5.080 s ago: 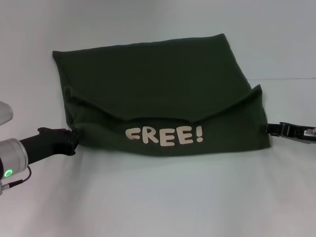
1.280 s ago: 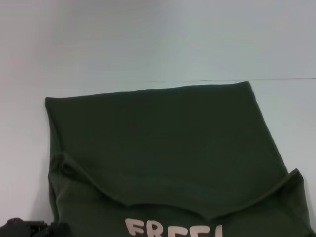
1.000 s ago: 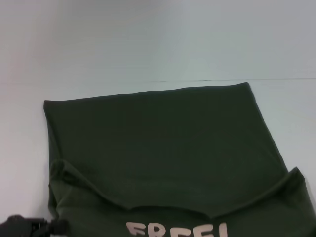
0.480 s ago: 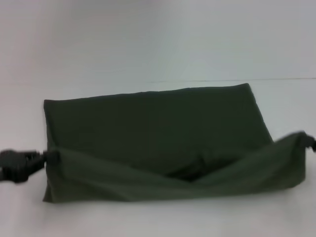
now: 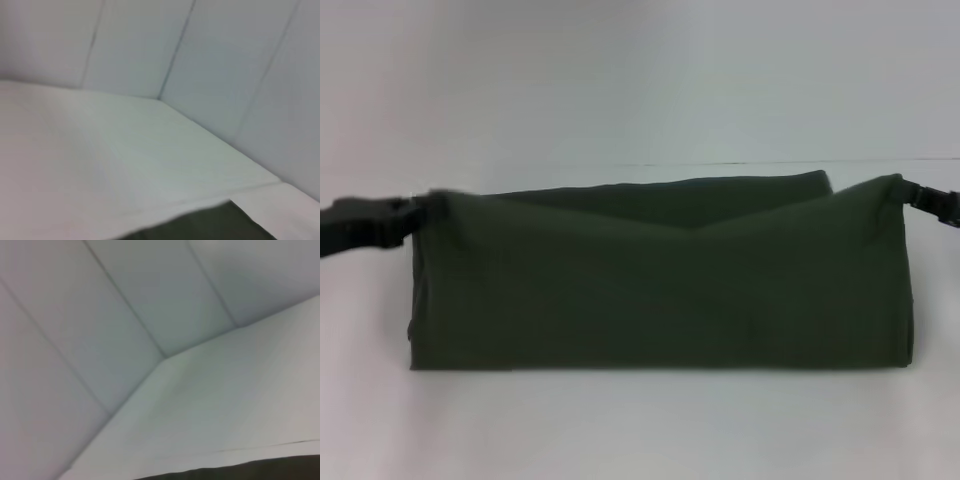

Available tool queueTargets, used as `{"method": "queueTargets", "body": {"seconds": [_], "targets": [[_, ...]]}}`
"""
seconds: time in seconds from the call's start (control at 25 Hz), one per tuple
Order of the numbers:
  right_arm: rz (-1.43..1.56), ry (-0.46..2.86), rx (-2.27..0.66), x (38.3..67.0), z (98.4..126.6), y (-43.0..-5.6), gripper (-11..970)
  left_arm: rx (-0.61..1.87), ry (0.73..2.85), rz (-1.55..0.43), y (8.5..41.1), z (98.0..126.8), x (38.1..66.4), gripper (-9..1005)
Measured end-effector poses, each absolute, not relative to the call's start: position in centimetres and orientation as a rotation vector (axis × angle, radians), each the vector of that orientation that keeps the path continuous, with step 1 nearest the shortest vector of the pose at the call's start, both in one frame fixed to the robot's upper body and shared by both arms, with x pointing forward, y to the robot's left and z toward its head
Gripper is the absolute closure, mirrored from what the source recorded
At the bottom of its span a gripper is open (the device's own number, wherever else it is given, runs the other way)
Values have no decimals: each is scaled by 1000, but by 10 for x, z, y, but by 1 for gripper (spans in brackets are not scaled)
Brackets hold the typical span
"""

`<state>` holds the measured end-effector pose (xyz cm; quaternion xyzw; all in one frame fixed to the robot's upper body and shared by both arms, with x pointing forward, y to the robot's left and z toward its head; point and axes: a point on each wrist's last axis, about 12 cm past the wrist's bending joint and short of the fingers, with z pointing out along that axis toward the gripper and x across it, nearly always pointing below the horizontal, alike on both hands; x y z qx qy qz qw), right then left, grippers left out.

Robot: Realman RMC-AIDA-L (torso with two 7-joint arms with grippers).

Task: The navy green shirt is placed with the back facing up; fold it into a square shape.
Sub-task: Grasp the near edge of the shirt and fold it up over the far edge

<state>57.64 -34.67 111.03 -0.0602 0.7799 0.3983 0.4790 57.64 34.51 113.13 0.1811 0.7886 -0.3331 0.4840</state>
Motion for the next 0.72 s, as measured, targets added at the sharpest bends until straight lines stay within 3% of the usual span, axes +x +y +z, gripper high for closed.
{"method": "queueTargets", "body": {"seconds": [0.36, 0.72], "targets": [[795, 1981, -52, 617, 1098, -325, 858, 360, 1935, -621, 322, 1133, 624, 995], [634, 2008, -68, 649, 1099, -296, 850, 321, 1970, -418, 294, 1122, 650, 995]]}}
